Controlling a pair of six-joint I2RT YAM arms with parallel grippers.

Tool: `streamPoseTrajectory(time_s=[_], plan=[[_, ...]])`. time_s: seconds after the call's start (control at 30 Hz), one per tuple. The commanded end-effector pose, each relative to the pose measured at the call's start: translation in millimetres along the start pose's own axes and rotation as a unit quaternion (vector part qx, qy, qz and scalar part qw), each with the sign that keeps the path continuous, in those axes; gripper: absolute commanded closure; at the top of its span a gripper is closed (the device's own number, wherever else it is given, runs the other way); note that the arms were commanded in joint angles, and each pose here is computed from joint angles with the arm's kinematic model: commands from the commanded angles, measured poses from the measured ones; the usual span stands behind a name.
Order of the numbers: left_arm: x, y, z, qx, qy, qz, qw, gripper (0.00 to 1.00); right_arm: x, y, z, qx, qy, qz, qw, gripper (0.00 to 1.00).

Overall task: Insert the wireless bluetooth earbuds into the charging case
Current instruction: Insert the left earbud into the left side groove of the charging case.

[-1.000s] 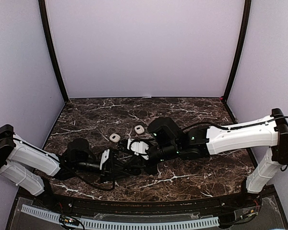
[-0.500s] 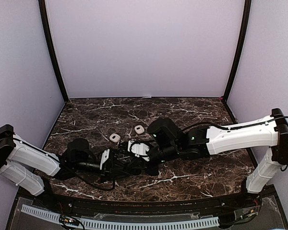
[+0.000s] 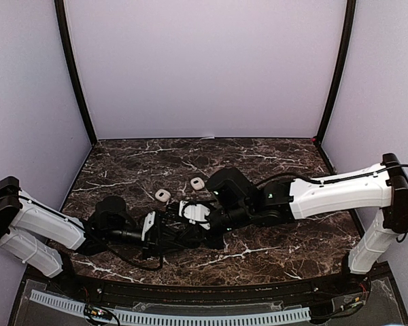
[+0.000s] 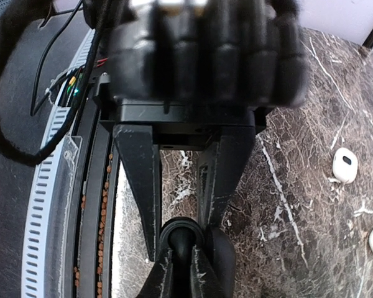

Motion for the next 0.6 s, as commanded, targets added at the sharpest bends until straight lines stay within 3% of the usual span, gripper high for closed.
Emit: streamPoseTrajectory(time_s=[0.0, 0.23, 0.57], plan=[[1.7, -0.2, -13.0, -0.026, 0.021, 0.004, 0.999, 0.81, 2.0, -1.6, -11.7, -0.021, -0.012, -0.006, 1.0, 0.83], [1.6, -0.2, -12.6, -0.025, 0.02, 0.004, 0.999, 0.81, 5.4, -22.3, -21.0, -0.066, -0.014, 0.005, 0.998, 0.75], [1.0, -1.1, -13.2, -0.026, 0.022, 0.005, 0.999, 0.81, -5.1, -56.2, -12.1, -0.112, 0.023, 0.053, 0.992, 0.73]])
Point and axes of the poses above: each gripper's point midway between its finger pads, its own y axis out along the fingers, its own x axis along the line the jaws close on, z = x × y, the point moved 9 cm from there along -y, back along the fingers, and after that the axes turned 1 degree about -y, right-handed, at the moved point
